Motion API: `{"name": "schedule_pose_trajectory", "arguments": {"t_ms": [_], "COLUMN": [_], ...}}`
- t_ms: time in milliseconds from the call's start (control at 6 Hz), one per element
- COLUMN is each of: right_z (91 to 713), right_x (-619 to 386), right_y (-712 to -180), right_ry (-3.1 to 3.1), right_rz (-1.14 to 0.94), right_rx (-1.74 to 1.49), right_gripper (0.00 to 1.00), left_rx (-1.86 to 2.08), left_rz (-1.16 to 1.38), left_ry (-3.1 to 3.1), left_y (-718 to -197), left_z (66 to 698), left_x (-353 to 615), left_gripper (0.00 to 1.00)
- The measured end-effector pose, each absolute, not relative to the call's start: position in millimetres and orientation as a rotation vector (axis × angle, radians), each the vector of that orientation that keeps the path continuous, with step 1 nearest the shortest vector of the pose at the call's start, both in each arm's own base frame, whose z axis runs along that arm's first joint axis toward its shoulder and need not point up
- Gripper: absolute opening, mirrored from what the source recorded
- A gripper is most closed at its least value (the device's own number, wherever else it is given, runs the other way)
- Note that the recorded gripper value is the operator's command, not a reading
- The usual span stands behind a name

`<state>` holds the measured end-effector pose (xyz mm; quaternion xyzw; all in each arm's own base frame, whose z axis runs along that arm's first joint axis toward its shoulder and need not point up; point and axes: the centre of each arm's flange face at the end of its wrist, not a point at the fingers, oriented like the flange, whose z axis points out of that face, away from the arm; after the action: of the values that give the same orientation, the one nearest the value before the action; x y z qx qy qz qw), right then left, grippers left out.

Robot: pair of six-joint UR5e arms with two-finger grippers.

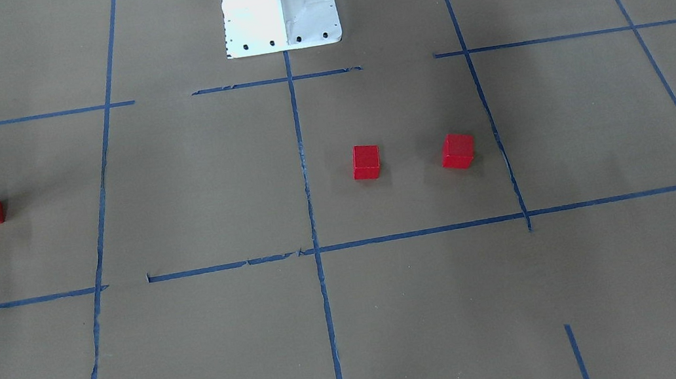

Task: Form red blocks into L shape at center
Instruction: 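Lower the right gripper onto the lone red cube and grasp it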

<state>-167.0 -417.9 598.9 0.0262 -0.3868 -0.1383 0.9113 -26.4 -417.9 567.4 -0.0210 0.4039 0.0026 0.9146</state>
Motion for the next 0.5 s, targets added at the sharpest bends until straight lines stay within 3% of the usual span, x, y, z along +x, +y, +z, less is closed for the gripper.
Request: {"name": "schedule_pose_trajectory", "arguments": {"t_ms": [333, 500], "right_z": [604.5, 609.3], "right_x": [-179.7, -187.2], "right_y": [-421.3, -425.8], "right_ry": [-0.793, -0.790], "right_rz": [-0.300, -0.306], "right_rx": [0.041, 0.034], "right_gripper": [0.98, 0.89], "left_rx": [-0.043, -0.043], "left_rz": [0.006, 0.006], "left_ry": [0.832, 0.833], "left_y": [-417.9, -417.9], "left_z": [567.1, 566.9], "left_x": [-26.4, -26.4], "left_gripper": [1.00, 1.00]}}
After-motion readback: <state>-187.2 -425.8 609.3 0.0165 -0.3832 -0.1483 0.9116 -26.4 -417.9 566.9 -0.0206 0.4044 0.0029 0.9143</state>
